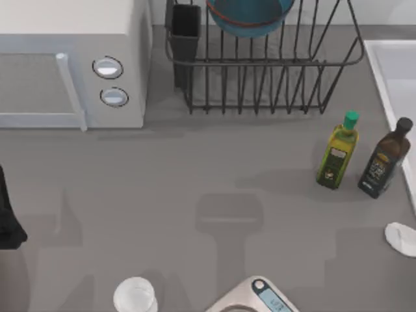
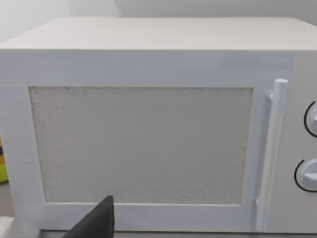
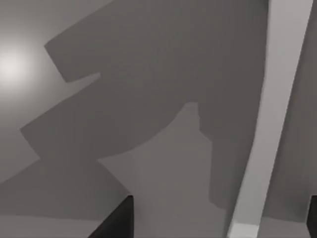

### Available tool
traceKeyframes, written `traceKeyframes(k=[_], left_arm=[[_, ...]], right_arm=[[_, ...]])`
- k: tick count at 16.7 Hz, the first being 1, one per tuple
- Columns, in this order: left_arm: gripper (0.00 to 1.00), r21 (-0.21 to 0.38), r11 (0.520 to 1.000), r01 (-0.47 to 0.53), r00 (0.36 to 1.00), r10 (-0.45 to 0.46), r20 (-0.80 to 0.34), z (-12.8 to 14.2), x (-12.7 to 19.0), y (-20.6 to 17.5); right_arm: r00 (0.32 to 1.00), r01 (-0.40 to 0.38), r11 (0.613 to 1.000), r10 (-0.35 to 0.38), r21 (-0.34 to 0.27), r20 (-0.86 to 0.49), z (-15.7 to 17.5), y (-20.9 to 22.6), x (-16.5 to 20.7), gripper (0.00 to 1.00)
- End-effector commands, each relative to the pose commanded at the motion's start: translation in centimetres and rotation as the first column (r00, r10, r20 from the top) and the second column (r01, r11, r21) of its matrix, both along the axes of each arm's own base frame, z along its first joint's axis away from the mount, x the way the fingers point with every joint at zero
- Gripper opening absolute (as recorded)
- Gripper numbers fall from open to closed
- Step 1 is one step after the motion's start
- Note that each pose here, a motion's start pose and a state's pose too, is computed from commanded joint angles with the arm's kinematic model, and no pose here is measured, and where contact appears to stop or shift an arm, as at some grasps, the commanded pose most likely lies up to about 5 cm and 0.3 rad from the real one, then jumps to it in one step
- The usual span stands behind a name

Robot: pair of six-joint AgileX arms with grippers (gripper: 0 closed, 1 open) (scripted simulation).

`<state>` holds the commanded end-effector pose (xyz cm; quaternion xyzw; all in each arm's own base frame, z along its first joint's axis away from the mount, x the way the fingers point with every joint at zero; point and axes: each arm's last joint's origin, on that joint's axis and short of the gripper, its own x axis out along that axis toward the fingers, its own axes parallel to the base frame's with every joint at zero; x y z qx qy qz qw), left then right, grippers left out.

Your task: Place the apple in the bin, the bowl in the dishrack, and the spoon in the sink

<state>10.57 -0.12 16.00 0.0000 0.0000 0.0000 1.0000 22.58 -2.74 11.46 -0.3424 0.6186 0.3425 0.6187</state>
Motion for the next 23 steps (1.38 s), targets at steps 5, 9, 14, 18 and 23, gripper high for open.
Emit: traceKeyframes(k=[5,9,14,18,23], left_arm=[[1.0,0.0,1.0,0.0,1.0,0.0,0.0,0.0,0.0,0.0],[1.0,0.0,1.0,0.0,1.0,0.0,0.0,0.0,0.0,0.0],[1.0,0.0,1.0,0.0,1.0,0.0,0.0,0.0,0.0,0.0],[1.0,0.0,1.0,0.0,1.0,0.0,0.0,0.0,0.0,0.0],[1.0,0.0,1.0,0.0,1.0,0.0,0.0,0.0,0.0,0.0]], right_arm=[[1.0,-0.006,1.0,0.006,-0.004,0.03,3.0,-0.1,0.9,0.0],[0.999,-0.005,1.0,0.005,0.007,-0.047,6.4,-0.1,0.3,0.0],[1.0,0.0,1.0,0.0,0.0,0.0,10.0,0.0,0.0,0.0],[1.0,0.0,1.0,0.0,0.001,-0.004,9.9,0.0,0.0,0.0],[0.998,0.05,0.999,-0.05,-0.003,-0.036,11.3,-1.3,2.6,0.0]])
